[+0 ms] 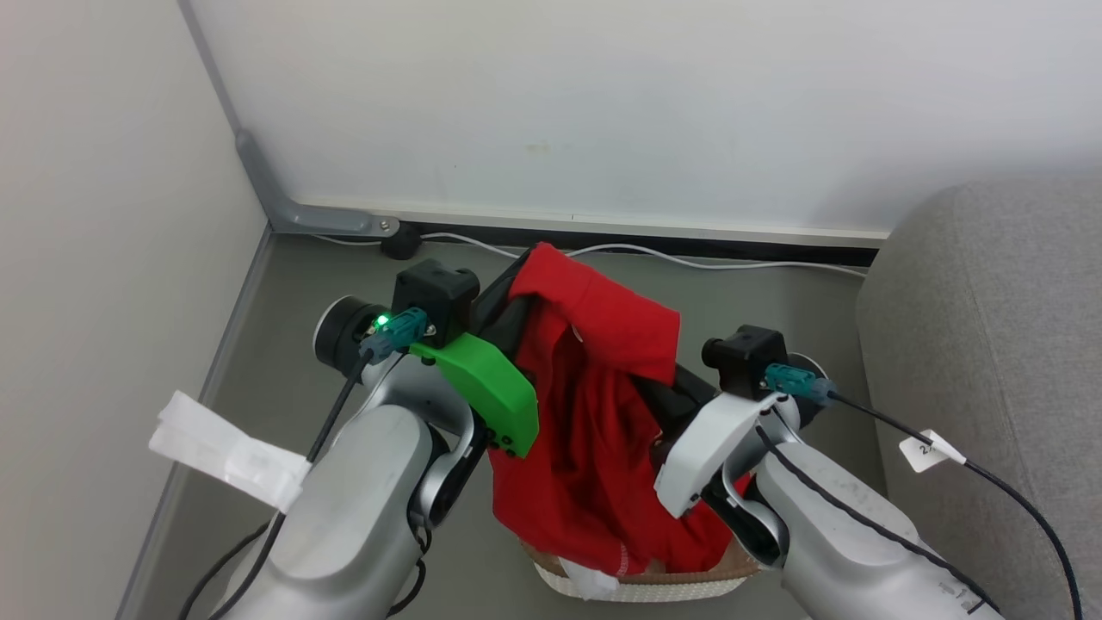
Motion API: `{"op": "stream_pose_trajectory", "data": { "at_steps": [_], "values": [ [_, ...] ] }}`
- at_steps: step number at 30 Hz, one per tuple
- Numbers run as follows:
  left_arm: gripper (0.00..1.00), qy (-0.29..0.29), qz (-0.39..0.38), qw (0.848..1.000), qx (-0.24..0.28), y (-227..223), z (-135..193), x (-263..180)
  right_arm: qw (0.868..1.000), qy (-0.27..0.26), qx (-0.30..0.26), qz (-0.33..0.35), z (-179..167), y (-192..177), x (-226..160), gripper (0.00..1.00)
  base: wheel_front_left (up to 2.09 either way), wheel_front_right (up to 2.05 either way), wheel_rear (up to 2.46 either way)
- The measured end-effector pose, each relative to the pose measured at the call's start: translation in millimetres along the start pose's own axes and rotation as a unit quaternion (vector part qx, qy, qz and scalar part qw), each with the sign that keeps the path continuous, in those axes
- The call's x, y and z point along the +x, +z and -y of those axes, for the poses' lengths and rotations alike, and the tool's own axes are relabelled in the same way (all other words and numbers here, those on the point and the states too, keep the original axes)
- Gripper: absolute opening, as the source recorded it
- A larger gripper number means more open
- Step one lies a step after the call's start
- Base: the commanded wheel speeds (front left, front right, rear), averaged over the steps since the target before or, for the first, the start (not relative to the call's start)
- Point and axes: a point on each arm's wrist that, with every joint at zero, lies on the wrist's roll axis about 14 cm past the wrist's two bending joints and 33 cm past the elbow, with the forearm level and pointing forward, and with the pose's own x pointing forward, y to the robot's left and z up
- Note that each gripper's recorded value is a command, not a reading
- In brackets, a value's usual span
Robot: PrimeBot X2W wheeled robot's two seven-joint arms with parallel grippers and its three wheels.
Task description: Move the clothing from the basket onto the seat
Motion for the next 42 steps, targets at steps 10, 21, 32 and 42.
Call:
{"op": "stream_pose_trajectory", "data": {
  "at_steps": [10,21,32,42],
  "values": [
    [1.00,0.005,0.016,0.999,-0.047,-9.7,5.4,0.5,0.996,-0.070,0.004,0.051,43.8,32.4,-20.0,0.00,0.00,0.00,0.00],
    [1.00,-0.043,0.000,0.997,-0.068,-33.7,40.5,3.5,0.977,-0.188,-0.042,0.093,117.8,67.7,-76.4,0.00,0.00,0.00,0.00],
    [1.00,-0.116,-0.034,0.989,-0.087,-61.6,88.4,3.8,0.950,-0.279,-0.076,0.119,158.8,91.5,-141.7,0.00,0.00,0.00,0.00],
    [1.00,-0.176,-0.047,0.978,-0.102,-72.3,126.7,10.2,0.930,-0.337,-0.081,0.124,176.3,96.6,-192.5,0.00,0.00,0.00,0.00]
  ]
}}
